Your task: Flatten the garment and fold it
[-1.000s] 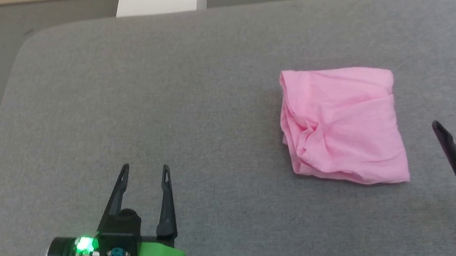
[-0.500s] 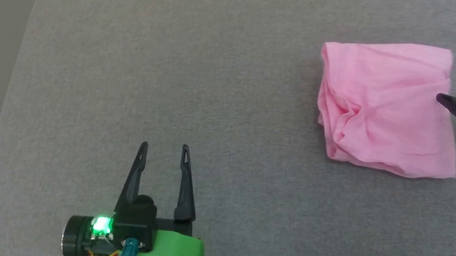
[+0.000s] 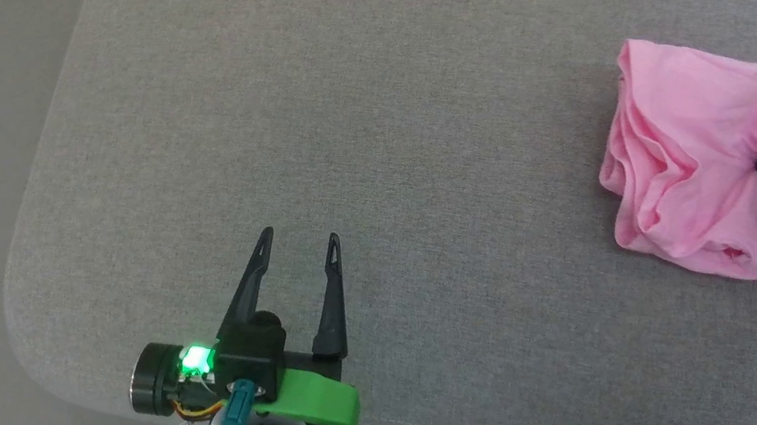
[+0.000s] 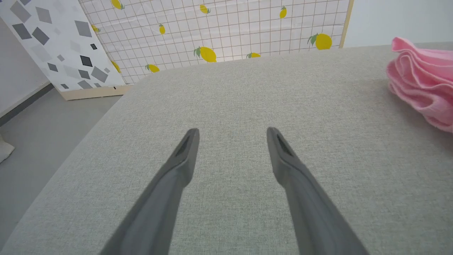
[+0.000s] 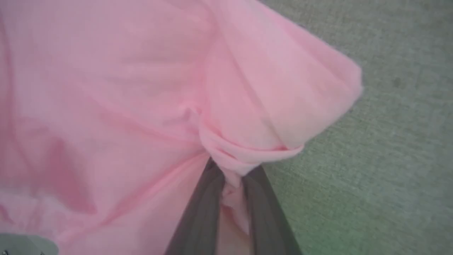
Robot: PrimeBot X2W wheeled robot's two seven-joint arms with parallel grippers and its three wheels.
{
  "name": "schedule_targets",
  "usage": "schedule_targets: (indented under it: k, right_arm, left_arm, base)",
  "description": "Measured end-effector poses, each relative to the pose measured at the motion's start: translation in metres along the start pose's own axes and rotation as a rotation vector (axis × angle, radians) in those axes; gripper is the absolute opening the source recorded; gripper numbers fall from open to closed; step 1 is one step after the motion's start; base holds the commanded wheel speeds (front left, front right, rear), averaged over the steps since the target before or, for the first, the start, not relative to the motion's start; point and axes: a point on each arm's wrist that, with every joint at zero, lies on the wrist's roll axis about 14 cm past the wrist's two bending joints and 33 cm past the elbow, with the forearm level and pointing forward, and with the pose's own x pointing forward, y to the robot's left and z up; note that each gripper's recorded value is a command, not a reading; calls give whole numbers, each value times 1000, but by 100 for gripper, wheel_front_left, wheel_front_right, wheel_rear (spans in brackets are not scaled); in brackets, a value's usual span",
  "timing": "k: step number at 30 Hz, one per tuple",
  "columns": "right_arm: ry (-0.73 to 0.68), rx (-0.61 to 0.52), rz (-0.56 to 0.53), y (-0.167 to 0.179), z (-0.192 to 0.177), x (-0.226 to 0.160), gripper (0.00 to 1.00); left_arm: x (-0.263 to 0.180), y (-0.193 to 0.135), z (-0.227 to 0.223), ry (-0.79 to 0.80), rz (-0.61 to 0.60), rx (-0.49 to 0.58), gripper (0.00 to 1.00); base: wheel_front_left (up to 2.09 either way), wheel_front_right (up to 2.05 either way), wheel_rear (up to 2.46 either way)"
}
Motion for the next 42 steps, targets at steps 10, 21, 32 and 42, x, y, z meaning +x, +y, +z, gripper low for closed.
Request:
schedule_targets:
  k: [10, 21, 32, 42]
  right_arm:
    - [-57, -141, -1, 9, 10, -23, 0]
    - [-15, -376, -246, -73, 23, -107, 0]
    - [21, -268, -547, -203, 9, -145, 0]
    - [84, -211, -819, -305, -15, -174, 0]
  left_arm:
    - [2, -6, 4, -19, -33, -5, 100]
    - [21, -44, 14, -66, -163, -41, 100]
    - [44, -68, -6, -31, -244, -80, 100]
    - [56, -69, -35, 28, -254, -80, 100]
  base:
    - [0, 0, 0]
    - [0, 0, 0]
    - [0, 0, 0]
    - [0, 0, 0]
